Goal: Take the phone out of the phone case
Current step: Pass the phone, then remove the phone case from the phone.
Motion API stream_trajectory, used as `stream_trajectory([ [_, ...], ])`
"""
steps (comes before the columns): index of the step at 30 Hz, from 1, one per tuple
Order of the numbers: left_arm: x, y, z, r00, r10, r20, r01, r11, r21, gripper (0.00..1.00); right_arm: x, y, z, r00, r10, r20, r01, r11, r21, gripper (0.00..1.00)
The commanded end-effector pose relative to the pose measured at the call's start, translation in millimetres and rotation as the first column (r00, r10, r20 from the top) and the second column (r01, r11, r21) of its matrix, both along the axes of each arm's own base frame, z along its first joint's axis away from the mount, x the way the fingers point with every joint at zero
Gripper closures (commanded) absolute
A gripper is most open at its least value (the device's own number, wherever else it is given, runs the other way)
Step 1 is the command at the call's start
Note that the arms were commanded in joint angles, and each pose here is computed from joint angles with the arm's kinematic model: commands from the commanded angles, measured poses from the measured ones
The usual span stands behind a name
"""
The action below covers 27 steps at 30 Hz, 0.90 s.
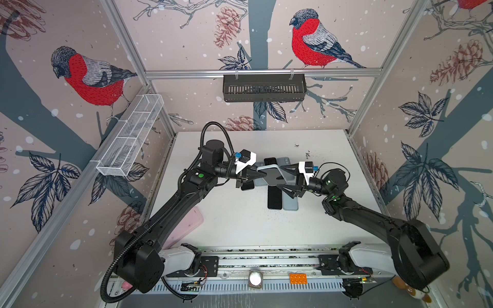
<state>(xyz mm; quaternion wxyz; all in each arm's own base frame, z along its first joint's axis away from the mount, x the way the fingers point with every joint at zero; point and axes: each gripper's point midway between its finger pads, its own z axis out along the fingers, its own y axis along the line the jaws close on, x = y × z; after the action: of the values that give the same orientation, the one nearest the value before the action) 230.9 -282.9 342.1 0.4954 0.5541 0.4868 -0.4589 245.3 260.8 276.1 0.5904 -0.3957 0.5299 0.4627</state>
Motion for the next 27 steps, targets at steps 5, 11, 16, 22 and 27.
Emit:
stream_trajectory([
  [5,63.9,11.4,89.5,0.924,0.246,-0.291,-0.333,0.894,-0.299,1.00,50.2,-65.1,36.6,0.874,-0.355,-0.330,0.447,0.854,0.265,0.00],
  [11,98.7,12.5,100.5,0.725,0.049,-0.687,-0.422,0.820,-0.387,1.00,50.9,-67.1,50.6,0.847,-0.249,-0.470,0.436,0.831,0.345,0.00],
  [16,105.3,5.8,90.2,0.550,-0.148,-0.822,-0.427,0.796,-0.429,1.00,46.6,-61.4,61.9,0.864,-0.162,-0.477,0.378,0.835,0.401,0.02],
  [22,106.8,-0.1,75.0,0.430,-0.198,-0.881,-0.478,0.778,-0.408,1.00,54.4,-61.8,62.9,0.856,-0.057,-0.513,0.334,0.820,0.465,0.09],
  [27,110.1,-0.4,56.0,0.327,-0.197,-0.924,-0.534,0.769,-0.353,1.00,49.4,-55.1,72.0,0.867,0.087,-0.491,0.229,0.805,0.547,0.20],
])
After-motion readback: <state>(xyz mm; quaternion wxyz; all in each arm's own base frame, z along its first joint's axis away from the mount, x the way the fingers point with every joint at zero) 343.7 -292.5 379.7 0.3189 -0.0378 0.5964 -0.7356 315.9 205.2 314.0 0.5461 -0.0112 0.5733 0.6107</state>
